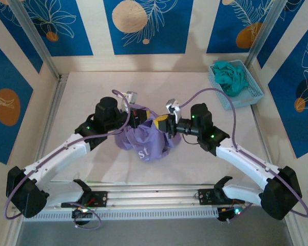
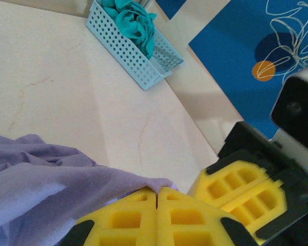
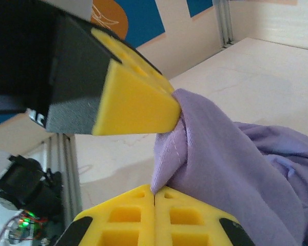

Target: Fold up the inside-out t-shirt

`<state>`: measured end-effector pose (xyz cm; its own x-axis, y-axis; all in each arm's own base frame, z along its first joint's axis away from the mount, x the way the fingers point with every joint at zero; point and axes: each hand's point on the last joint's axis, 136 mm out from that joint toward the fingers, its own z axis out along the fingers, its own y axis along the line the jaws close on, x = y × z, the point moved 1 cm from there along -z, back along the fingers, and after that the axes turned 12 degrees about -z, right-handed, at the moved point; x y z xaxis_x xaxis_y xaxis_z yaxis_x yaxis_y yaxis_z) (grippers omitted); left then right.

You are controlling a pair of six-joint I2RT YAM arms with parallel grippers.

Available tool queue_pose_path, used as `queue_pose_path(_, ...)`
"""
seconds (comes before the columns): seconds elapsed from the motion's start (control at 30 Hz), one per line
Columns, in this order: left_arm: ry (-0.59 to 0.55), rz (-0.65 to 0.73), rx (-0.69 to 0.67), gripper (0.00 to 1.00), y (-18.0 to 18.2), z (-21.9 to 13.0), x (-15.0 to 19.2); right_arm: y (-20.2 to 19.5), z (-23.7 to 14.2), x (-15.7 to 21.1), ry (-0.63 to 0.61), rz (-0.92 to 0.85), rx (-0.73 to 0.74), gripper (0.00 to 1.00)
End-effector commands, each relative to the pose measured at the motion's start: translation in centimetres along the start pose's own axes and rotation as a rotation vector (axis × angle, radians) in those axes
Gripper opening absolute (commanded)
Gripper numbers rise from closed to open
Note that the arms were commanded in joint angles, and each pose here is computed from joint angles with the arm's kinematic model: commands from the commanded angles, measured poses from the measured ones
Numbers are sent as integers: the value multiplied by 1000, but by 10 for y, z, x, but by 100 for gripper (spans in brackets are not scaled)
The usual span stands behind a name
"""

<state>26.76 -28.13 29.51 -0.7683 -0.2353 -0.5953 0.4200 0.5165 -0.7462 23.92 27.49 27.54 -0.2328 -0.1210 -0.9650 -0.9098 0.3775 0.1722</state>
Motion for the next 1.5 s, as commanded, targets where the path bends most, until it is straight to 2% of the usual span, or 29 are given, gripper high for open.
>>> queue_pose_path(0.0, -50, 70, -43, 19, 4, -6, -11, 15, -12, -23, -54, 95, -111, 0)
queue_pose_path(0.1, -63, 105, -49, 30, 7, -14, -6, 9, -17, -28, -66, 154, -129, 0)
queue_pose_path(0.23, -63, 139, -48, 39, 13, -24, 6, 1, -23, -33, -74, 214, -147, 0)
queue_pose_path(0.4, 46, 187, 44, 36, 6, -21, 36, -6, -26, -35, -70, 257, -169, 0)
queue_pose_path(0.53, 68, 235, -94, 35, 30, -12, 37, -9, -28, -34, -64, 261, -177, 0)
queue_pose_path(0.7, 46, 317, -296, 51, 65, -1, 24, -10, -30, -31, -56, 257, -175, 0)
queue_pose_path(0.83, 91, 343, -292, 57, 70, 21, 25, -10, -31, -28, -49, 254, -179, 0)
queue_pose_path(0.93, 139, 327, -212, 50, 63, 40, 31, -11, -32, -22, -35, 236, -162, 0)
queue_pose_path(1.07, 123, 309, -52, 13, 34, 48, 25, -23, -37, 2, 14, 173, -62, 0)
queue_pose_path(1.13, 124, 307, 72, 3, 12, 40, 26, -34, -44, 11, 21, 171, 4, 0)
queue_pose_path(1.27, 151, 321, 325, 2, -31, 7, 40, -54, -57, 13, -3, 197, 119, 0)
queue_pose_path(1.33, 151, 312, 420, 2, -46, -8, 46, -56, -57, 13, -1, 196, 127, 0)
queue_pose_path(1.47, 137, 297, 521, 2, -63, -30, 52, -59, -50, 24, 31, 219, 126, 0)
